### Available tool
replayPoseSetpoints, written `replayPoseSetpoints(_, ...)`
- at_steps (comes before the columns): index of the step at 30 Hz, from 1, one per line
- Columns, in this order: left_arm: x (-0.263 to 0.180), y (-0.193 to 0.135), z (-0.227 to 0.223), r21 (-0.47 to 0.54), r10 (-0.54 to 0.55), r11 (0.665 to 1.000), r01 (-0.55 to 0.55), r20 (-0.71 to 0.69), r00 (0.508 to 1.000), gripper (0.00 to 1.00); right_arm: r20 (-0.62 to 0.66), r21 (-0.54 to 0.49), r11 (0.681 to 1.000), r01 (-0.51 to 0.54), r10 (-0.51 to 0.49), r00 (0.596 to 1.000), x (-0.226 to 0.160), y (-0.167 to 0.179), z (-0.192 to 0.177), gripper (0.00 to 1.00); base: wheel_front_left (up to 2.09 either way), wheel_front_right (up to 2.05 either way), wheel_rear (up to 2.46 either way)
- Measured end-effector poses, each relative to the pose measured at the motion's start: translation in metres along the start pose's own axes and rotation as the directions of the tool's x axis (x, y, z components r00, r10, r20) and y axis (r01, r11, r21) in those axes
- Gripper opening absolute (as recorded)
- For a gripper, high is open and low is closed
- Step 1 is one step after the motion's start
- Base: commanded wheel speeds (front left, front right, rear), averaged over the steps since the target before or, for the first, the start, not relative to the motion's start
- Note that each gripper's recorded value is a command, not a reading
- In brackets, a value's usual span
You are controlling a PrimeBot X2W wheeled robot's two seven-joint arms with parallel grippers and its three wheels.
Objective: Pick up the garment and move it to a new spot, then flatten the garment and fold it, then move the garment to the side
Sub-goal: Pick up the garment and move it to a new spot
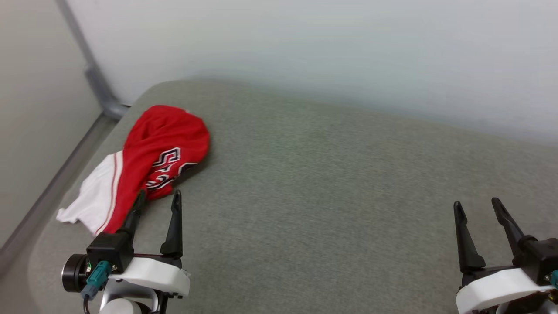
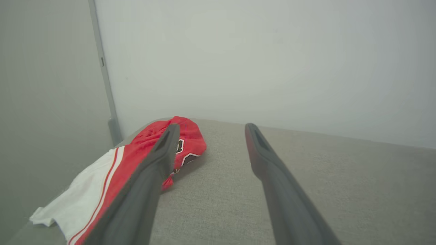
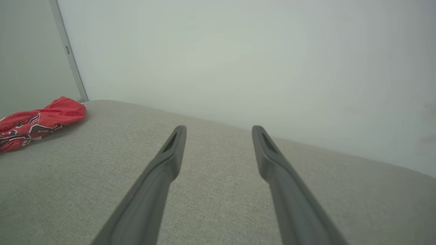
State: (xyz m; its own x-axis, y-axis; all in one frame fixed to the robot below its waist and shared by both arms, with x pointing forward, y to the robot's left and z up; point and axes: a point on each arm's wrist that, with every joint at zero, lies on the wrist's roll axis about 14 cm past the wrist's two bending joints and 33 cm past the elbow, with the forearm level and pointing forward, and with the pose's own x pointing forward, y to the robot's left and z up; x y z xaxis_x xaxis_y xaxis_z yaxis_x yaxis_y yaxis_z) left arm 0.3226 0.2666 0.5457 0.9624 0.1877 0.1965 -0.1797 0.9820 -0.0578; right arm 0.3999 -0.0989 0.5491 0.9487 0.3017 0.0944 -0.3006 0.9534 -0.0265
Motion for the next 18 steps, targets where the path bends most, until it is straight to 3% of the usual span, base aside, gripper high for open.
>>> replayPoseSetpoints(11, -0.046, 0.067, 0.011, 0.046, 0.206, 0.977, -0.207, 0.013, 0.978, 1.00, 0.014, 0.041, 0.985, -0.169, 0.169, 0.986, 0.029, 0.057, -0.003, 1.00, 0.00, 0.00, 0.00)
replayPoseSetpoints(18, -0.068, 0.090, 0.016, 0.060, 0.287, 0.956, -0.288, 0.018, 0.958, 1.00, 0.020, 0.058, 0.970, -0.236, 0.235, 0.972, 0.040, 0.082, -0.004, 1.00, 0.00, 0.00, 0.00)
